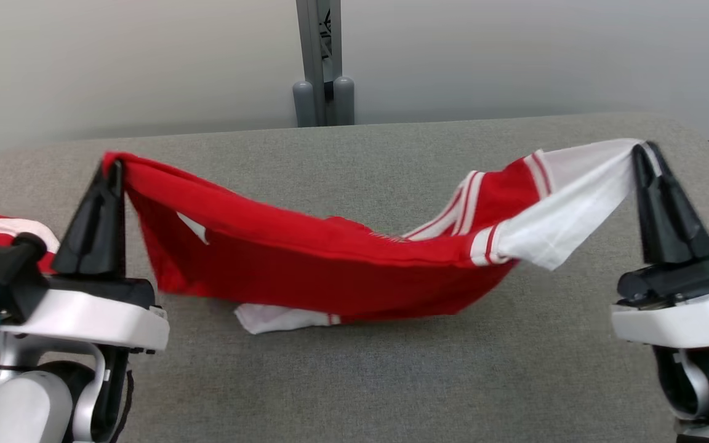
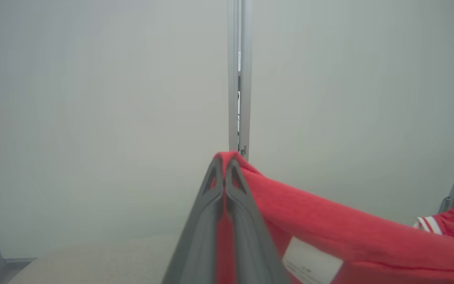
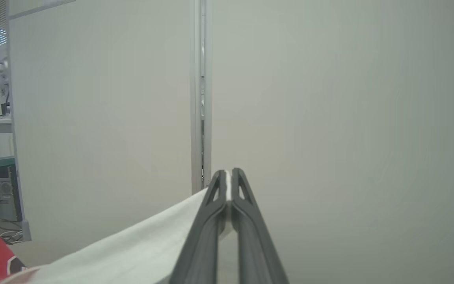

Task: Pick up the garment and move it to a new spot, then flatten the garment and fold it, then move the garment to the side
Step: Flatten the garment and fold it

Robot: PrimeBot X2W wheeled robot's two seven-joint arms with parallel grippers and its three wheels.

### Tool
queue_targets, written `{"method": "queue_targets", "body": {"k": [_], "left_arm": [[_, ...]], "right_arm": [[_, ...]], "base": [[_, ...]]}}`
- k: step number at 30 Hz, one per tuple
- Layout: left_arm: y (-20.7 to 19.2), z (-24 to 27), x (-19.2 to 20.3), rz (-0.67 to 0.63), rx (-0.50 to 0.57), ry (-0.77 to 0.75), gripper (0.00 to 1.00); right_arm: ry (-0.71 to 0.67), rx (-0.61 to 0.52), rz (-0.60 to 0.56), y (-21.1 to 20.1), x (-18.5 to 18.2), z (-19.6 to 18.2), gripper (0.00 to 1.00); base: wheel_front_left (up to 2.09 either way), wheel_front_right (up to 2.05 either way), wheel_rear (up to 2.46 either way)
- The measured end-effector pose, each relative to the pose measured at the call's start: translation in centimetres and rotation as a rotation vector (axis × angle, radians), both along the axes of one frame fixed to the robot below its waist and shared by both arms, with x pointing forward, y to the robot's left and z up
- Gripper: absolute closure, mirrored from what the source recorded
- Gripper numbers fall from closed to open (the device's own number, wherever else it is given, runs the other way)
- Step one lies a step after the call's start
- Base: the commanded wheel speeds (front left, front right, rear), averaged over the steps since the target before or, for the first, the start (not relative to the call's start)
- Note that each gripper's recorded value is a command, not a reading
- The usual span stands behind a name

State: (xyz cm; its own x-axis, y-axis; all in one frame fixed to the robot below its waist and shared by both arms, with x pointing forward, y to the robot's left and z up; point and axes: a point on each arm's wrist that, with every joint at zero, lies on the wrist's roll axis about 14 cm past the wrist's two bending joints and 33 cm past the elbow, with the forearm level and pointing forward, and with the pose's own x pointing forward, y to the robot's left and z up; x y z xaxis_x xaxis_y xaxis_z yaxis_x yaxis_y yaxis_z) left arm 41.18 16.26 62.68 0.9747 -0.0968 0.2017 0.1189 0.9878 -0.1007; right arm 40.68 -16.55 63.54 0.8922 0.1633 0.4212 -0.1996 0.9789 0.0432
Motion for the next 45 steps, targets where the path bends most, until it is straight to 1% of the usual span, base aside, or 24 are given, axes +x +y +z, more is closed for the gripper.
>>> {"method": "queue_targets", "body": {"k": [3, 7, 12, 16, 19, 23, 29, 34, 37, 39, 43, 45], "left_arm": [[0.1, 2.4, -0.5, 0.012, 0.016, -0.078, 1.00], [0.0, 5.0, -1.3, 0.013, 0.026, -0.154, 1.00], [-0.4, 5.7, -1.4, 0.001, 0.033, -0.169, 1.00], [-1.1, 5.6, 0.0, -0.031, 0.034, -0.159, 1.00], [-1.4, 5.2, 2.2, -0.063, 0.038, -0.134, 1.00], [-1.6, 5.7, 6.4, -0.090, 0.036, -0.127, 1.00], [-2.6, 6.1, 13.5, -0.134, 0.058, -0.099, 1.00], [-3.3, 7.5, 19.2, -0.138, 0.094, -0.102, 1.00], [-3.4, 8.2, 21.8, -0.121, 0.104, -0.117, 1.00], [-2.6, 8.7, 23.3, -0.092, 0.101, -0.128, 1.00], [-2.1, 9.7, 25.4, -0.073, 0.055, -0.149, 1.00], [-2.3, 9.4, 26.3, -0.082, 0.041, -0.156, 1.00]], "right_arm": [[-0.077, -0.017, -0.031, -0.7, -0.9, 2.8, 1.00], [-0.120, -0.040, -0.077, -1.6, -2.0, 4.8, 1.00], [-0.122, -0.043, -0.089, -1.6, -2.3, 5.3, 1.00], [-0.134, -0.044, -0.084, -1.4, -1.1, 5.8, 1.00], [-0.152, -0.041, -0.067, -1.2, 0.7, 6.6, 1.00], [-0.173, -0.047, -0.018, -0.5, 4.4, 7.6, 1.00], [-0.149, -0.082, 0.029, 0.4, 11.4, 9.0, 1.00], [-0.143, -0.096, 0.028, 0.7, 16.7, 11.1, 1.00], [-0.148, -0.069, 0.027, 0.9, 18.9, 12.3, 1.00], [-0.140, -0.024, 0.020, 0.7, 20.0, 13.0, 1.00], [-0.125, 0.022, 0.003, 0.3, 21.8, 13.9, 1.00], [-0.105, 0.006, -0.006, 0.3, 22.8, 13.4, 1.00]], "base": [[0.00, 0.00, 0.00], [0.00, 0.00, 0.00], [0.00, 0.00, 0.00], [0.00, 0.00, 0.00], [0.00, 0.00, 0.00], [0.00, 0.00, 0.00], [0.00, 0.00, 0.00], [0.00, 0.00, 0.00], [0.00, 0.00, 0.00], [0.00, 0.00, 0.00], [0.00, 0.00, 0.00], [0.00, 0.00, 0.00]]}}
